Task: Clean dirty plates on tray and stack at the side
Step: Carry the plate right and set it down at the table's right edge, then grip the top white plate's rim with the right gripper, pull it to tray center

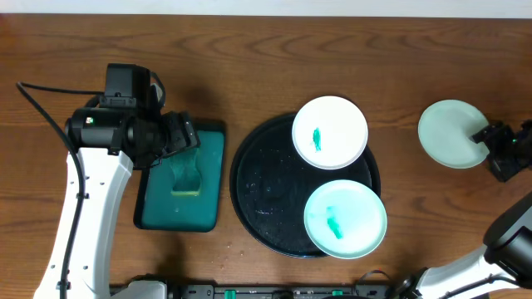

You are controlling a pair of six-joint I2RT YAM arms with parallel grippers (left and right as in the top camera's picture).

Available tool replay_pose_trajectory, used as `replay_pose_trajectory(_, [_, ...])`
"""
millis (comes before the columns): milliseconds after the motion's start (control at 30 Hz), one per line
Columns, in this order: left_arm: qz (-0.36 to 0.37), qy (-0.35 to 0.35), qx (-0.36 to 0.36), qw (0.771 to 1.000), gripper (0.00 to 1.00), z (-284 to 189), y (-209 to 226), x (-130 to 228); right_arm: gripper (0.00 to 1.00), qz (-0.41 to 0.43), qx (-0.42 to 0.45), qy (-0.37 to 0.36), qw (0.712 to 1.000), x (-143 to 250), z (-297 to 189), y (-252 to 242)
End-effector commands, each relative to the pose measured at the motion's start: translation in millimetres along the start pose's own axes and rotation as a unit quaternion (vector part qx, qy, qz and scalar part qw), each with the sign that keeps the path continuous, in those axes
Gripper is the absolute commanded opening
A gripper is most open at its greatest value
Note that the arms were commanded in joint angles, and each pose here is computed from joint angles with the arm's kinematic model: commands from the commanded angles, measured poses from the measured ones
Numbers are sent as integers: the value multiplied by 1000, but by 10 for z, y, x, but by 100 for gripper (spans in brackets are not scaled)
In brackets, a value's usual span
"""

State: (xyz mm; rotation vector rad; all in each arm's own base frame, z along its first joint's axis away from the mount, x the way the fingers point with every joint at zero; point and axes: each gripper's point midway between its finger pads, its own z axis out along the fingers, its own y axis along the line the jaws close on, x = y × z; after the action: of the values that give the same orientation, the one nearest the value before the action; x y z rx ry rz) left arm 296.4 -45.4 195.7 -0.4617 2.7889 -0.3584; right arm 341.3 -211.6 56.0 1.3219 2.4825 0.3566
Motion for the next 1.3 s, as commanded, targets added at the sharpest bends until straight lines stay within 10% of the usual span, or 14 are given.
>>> replay_pose_trajectory(0, [11,5,-1,1000,84,19,6,27,94,-71,-58,-33,995,-39,-358,503])
replay_pose_trajectory(433, [10,5,-1,1000,84,19,6,28,99,-317,-97,37,943,1153,-368,1680])
replay_pose_trajectory(767, [16,10,-3,1000,84,19,16,53,76,-324,-32,141,935,1910,37,1710])
replay_pose_trajectory(1267, [25,17,-6,1000,84,18,31,87,82,-339,27,90,936,1812,231,1701])
